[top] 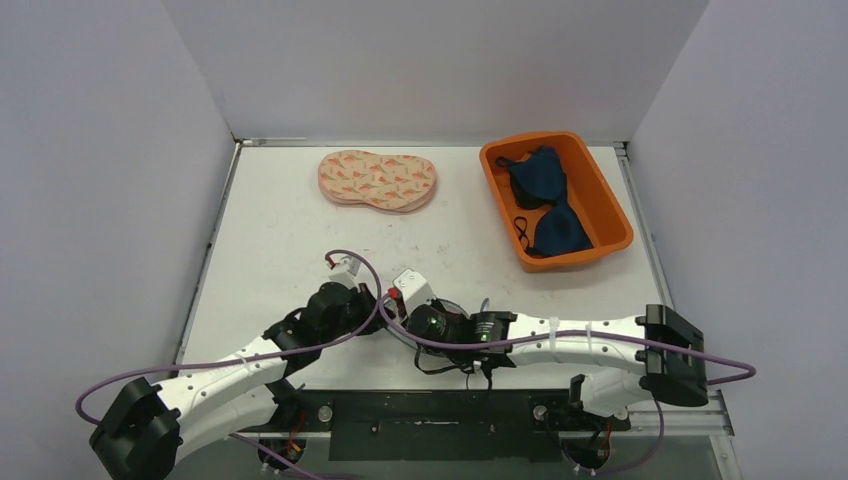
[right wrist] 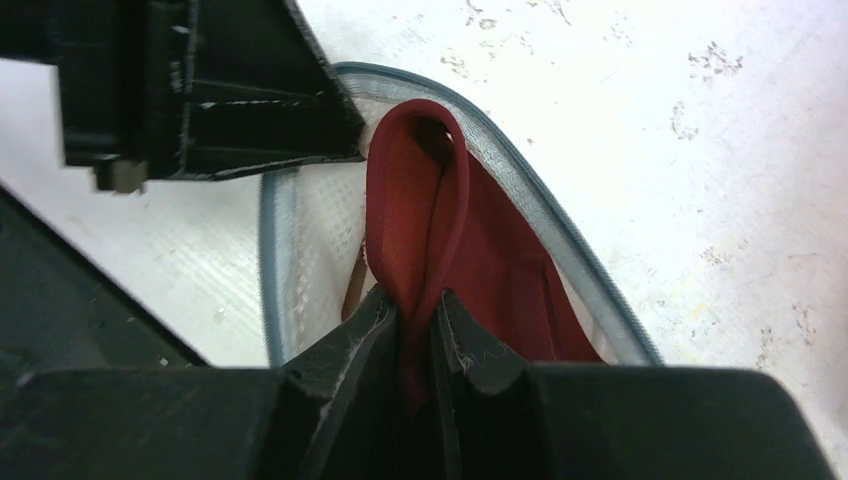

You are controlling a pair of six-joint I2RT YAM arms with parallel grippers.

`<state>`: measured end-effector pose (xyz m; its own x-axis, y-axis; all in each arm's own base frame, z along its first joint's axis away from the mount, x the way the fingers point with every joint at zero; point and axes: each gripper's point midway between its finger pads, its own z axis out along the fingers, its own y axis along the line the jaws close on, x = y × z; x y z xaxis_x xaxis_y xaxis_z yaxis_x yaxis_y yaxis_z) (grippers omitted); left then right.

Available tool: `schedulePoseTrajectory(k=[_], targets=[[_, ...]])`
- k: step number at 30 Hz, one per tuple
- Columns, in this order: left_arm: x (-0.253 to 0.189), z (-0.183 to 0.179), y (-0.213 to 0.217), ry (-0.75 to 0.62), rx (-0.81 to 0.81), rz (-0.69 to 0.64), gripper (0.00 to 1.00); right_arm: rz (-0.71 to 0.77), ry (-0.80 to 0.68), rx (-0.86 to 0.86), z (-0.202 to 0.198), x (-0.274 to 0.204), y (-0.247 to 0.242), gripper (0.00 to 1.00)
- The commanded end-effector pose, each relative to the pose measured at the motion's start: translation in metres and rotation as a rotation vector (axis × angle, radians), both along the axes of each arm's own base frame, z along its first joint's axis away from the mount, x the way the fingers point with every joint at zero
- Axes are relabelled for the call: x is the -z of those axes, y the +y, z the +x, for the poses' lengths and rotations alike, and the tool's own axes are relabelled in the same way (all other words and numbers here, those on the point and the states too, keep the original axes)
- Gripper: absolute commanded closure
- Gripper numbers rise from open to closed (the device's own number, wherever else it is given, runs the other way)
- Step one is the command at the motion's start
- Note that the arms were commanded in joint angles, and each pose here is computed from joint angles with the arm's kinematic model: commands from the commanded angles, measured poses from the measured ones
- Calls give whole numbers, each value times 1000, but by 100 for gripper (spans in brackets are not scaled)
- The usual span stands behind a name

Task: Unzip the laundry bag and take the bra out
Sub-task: Pick up the bra from the laundry bag.

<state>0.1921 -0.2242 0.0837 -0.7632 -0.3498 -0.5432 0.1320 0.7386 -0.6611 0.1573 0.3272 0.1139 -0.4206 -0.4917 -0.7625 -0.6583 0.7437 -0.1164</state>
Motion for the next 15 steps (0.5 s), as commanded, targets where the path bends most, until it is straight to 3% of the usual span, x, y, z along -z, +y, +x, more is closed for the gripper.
schedulePoseTrajectory(k=[1,4,6,11,15], targets=[[-21,11,-4,-32,-31,-23,100,106,18,-110,-6,-28,4,92],[-27,14,-5,-41,-31,-25,100,127,26,-101,-2,-34,-6,72],[-29,15,-7,-44,-31,-30,100,149,30,-86,1,-37,-11,66],[-28,13,-10,-36,-20,-48,100,160,58,-56,5,-25,-17,66],[-23,11,-10,-24,-17,-48,100,157,68,-36,6,-17,-20,75]])
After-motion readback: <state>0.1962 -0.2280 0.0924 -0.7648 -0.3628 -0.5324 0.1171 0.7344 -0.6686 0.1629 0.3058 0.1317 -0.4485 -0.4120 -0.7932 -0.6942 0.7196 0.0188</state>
